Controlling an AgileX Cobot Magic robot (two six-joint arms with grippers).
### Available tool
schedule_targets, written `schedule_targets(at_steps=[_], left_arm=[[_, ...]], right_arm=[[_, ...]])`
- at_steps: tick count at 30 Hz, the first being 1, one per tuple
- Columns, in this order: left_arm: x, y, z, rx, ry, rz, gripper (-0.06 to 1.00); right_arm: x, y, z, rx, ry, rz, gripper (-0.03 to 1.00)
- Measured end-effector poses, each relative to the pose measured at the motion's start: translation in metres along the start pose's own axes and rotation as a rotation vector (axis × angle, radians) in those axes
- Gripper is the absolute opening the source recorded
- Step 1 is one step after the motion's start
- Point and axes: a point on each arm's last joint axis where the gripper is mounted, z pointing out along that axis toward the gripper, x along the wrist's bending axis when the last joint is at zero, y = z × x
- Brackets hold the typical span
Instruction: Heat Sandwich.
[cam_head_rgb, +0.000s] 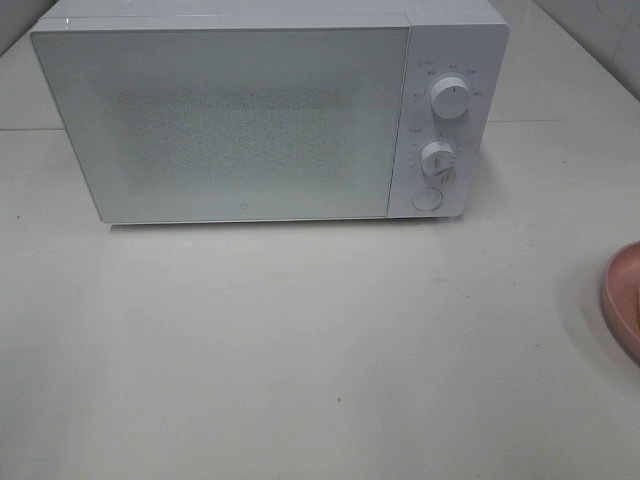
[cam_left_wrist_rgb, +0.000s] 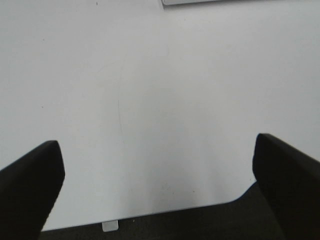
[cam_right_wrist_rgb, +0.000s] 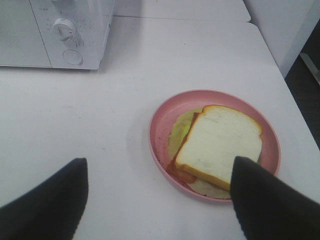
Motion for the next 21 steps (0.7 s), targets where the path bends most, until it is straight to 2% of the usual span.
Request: schedule_targets(at_steps=[1,7,10,21], left_arm=[[0.000,-0.003,-0.006,-0.042,-0.001,0.001,0.97],[0.000,-0.012,-0.018,-0.131,-0.001,0.003,0.97],[0.000,-0.020,-0.027,-0.206,-0.003,0.004,0.97],[0.000,-0.021,-0.028,-0.216,-0.002,0.005,0.97]], right_arm=[[0.000,0.000,0.000,0.000,0.000,0.000,0.76],[0.000,0.000,0.000,0.000,0.000,0.000,0.76],[0.000,0.000,0.000,0.000,0.000,0.000,0.76],[0.000,0.000,0.000,0.000,0.000,0.000,0.76]])
